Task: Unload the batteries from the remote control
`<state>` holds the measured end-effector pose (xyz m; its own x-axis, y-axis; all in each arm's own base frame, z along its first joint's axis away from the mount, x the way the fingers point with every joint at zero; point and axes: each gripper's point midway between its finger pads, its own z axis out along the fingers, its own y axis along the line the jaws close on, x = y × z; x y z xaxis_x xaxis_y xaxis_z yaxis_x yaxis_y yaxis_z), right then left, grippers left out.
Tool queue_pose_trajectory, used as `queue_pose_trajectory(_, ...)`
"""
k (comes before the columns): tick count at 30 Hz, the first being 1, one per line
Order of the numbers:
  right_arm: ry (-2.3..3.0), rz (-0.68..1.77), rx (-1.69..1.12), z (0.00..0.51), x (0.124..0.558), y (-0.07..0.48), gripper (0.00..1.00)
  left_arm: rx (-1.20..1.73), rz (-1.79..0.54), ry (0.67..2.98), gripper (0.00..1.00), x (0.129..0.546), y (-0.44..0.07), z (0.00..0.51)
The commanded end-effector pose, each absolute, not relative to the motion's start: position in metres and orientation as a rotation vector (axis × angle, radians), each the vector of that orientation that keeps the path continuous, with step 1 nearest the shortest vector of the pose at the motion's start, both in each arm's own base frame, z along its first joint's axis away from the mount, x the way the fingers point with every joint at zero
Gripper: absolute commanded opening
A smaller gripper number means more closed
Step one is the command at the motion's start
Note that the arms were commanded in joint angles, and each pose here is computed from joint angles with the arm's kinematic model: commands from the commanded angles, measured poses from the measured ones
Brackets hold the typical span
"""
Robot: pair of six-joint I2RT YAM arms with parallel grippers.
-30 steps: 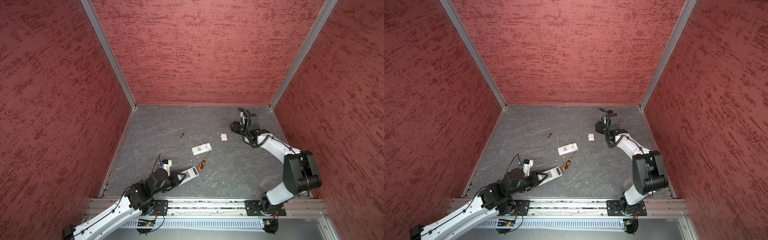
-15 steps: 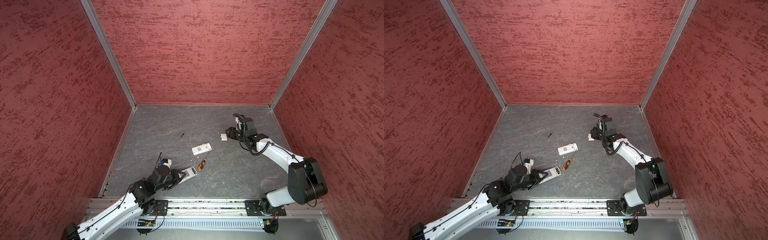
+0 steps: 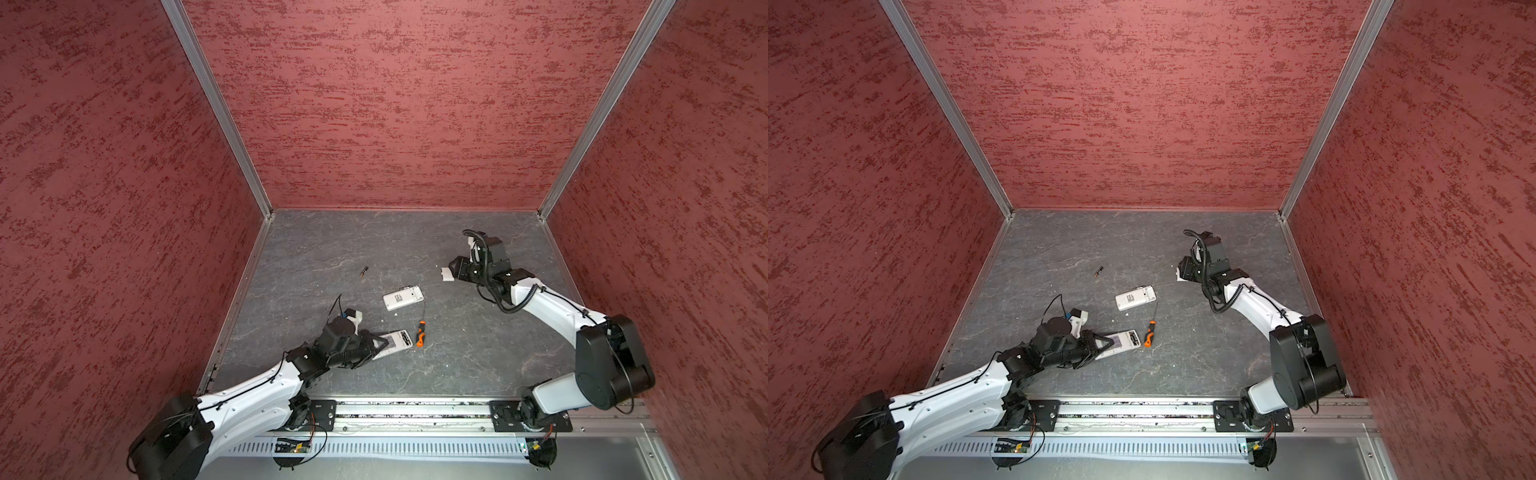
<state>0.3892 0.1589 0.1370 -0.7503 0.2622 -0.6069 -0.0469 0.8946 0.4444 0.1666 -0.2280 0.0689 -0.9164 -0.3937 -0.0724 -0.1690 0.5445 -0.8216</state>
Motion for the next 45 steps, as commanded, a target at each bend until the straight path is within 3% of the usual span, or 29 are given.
queue_pose_trajectory(1, 2.336, 0.554, 0.173, 0.141, 0.388, 0.155, 0.52, -0.477, -1.201, 2.612, 0.0, 0.162, -0.219, 0.046)
queue_pose_trajectory(4, 2.332, 0.565, 0.173, 0.142, 0.383, 0.155, 0.52, -0.479, -1.186, 2.625, 0.0, 0.161, -0.218, 0.043)
queue_pose_trajectory(13, 2.325, 0.578, 0.186, 0.142, 0.369, 0.15, 0.53, -0.521, -1.044, 2.703, 0.45, 0.151, -0.199, 0.022)
queue_pose_trajectory(29, 2.362, 0.611, 0.167, 0.134, 0.355, 0.156, 0.53, -0.691, -0.868, 2.723, 0.59, 0.132, -0.155, 0.003)
queue_pose_trajectory(35, 2.404, 0.599, 0.127, 0.131, 0.337, 0.163, 0.53, -0.72, -0.77, 2.704, 0.65, 0.132, -0.139, 0.009)
queue_pose_trajectory(37, 2.421, 0.618, 0.106, 0.13, 0.328, 0.169, 0.54, -0.728, -0.751, 2.689, 0.73, 0.132, -0.135, 0.014)
queue_pose_trajectory(42, 2.496, 0.594, 0.077, 0.124, 0.297, 0.18, 0.53, -0.735, -0.676, 2.673, 0.74, 0.133, -0.124, 0.023)
queue_pose_trajectory(43, 2.508, 0.59, 0.073, 0.124, 0.29, 0.183, 0.49, -0.73, -0.664, 2.668, 0.73, 0.134, -0.122, 0.025)
queue_pose_trajectory(45, 2.536, 0.594, 0.052, 0.122, 0.274, 0.189, 0.28, -0.717, -0.648, 2.652, 0.68, 0.139, -0.121, 0.028)
